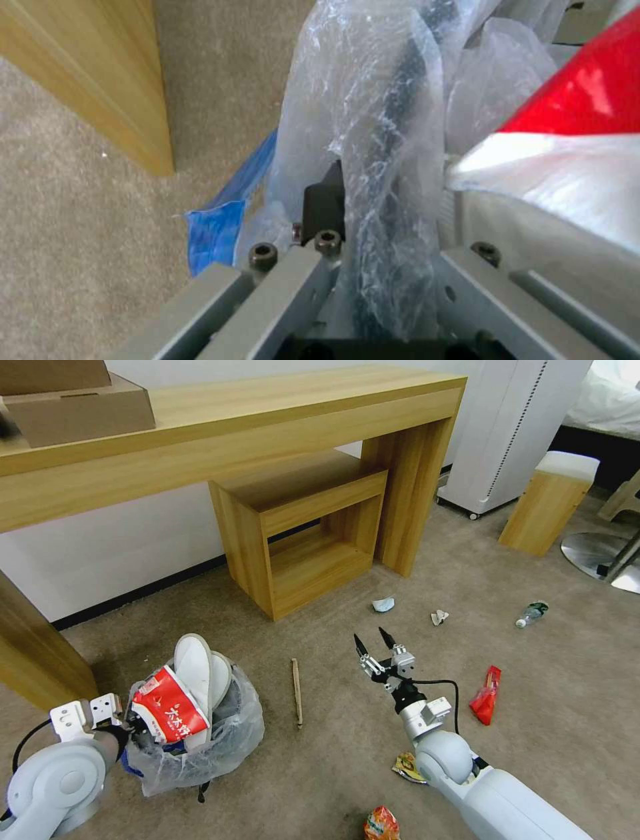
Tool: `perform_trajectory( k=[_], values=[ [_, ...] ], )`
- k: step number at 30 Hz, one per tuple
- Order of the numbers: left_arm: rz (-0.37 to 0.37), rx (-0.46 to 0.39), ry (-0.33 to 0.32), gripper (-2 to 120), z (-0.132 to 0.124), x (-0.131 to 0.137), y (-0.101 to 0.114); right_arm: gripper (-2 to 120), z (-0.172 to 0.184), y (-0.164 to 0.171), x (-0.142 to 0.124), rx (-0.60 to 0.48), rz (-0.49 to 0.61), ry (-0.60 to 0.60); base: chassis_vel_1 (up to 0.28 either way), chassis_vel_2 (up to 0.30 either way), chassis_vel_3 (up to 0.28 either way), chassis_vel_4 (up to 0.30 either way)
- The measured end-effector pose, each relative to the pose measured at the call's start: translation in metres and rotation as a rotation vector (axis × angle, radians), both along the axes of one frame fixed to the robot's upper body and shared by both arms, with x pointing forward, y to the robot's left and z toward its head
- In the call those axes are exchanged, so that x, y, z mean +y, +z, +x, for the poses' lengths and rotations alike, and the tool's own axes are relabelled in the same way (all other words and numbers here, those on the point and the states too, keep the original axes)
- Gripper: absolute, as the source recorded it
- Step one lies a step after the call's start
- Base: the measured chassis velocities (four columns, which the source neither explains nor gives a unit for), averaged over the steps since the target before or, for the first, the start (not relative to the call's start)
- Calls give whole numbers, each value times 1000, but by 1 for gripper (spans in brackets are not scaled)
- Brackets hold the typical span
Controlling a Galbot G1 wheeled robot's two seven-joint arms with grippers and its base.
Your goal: Pick up the trash bin and place the garbage on the floor into it.
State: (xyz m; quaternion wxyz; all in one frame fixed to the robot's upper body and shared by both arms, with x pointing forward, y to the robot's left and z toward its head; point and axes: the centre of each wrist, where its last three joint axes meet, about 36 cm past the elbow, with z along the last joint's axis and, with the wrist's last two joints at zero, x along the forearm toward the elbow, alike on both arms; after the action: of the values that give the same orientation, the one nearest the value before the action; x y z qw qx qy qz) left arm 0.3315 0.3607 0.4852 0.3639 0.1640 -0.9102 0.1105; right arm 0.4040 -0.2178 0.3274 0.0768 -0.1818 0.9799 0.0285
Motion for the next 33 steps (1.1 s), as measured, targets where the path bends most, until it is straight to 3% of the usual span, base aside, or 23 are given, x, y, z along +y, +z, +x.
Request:
perform_trajectory(
  k=[5, 18, 33],
  values=[
    [6, -8, -9, 0, 0, -1, 3, 99, -3, 3, 1, 1, 9, -7, 0, 0, 0, 0],
    [12, -4, -10, 0, -3, -2, 4, 100, -7, 2, 4, 20, 13, -1, 7, -8, -15, 10],
    [14, 0, -1, 0, -5, -2, 3, 100, -10, -8, 11, 60, 10, -18, 169, -161, -166, 169]
  ],
)
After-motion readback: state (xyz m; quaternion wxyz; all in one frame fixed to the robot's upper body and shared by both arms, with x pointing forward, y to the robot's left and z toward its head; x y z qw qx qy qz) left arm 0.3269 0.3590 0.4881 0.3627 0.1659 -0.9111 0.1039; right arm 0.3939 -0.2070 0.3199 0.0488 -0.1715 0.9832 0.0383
